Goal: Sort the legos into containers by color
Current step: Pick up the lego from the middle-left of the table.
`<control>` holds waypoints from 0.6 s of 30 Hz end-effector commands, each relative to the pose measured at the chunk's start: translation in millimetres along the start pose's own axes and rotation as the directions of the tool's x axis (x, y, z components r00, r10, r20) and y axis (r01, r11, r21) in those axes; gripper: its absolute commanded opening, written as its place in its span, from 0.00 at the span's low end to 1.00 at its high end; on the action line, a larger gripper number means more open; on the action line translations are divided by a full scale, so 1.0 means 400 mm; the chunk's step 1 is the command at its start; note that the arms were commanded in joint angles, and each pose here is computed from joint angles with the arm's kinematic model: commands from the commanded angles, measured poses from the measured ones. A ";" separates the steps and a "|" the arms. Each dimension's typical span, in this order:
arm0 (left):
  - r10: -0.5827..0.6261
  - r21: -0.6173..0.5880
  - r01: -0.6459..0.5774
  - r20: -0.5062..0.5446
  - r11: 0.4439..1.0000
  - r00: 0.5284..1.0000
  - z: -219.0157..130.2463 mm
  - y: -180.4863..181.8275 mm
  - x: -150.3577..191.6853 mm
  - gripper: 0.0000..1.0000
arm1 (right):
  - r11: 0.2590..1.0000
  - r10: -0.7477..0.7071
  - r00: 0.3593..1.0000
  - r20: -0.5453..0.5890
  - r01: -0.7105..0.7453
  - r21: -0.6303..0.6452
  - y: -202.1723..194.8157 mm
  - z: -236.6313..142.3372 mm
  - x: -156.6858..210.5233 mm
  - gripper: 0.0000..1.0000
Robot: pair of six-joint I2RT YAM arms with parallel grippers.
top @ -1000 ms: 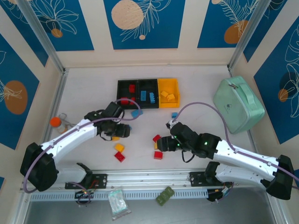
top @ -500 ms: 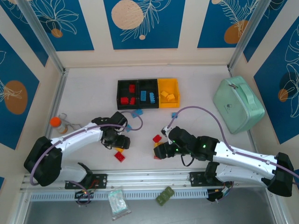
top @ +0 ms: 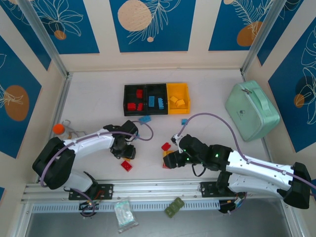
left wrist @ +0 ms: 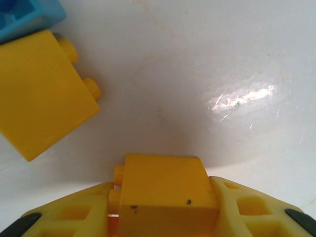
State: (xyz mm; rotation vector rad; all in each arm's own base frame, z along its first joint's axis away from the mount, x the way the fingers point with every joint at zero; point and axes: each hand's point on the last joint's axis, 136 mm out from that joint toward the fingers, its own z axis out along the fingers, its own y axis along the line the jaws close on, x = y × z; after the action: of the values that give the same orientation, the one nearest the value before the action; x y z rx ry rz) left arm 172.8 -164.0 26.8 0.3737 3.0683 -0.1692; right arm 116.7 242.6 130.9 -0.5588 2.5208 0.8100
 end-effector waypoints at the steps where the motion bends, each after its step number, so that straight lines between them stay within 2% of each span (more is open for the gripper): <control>1: 0.017 -0.008 -0.017 0.042 1.000 0.999 -0.024 -0.012 -0.031 0.37 | 1.000 0.010 1.000 0.013 -0.010 0.003 -0.009 -0.006 0.005 0.69; 9: 0.014 0.081 -0.026 0.142 0.996 0.990 -0.105 -0.092 -0.140 0.34 | 0.992 0.103 0.991 0.091 -0.108 0.058 -0.064 -0.048 -0.016 0.68; 18: 0.004 0.204 -0.052 0.230 0.978 0.973 -0.172 -0.222 -0.298 0.35 | 0.948 0.266 0.941 0.208 -0.295 0.121 -0.170 -0.112 -0.057 0.68</control>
State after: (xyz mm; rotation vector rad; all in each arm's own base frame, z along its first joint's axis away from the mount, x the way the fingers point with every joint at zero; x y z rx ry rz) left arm 257.3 -246.2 100.3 0.3633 2.8446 -0.4123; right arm 156.0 183.9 152.1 -0.1406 2.4556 0.7596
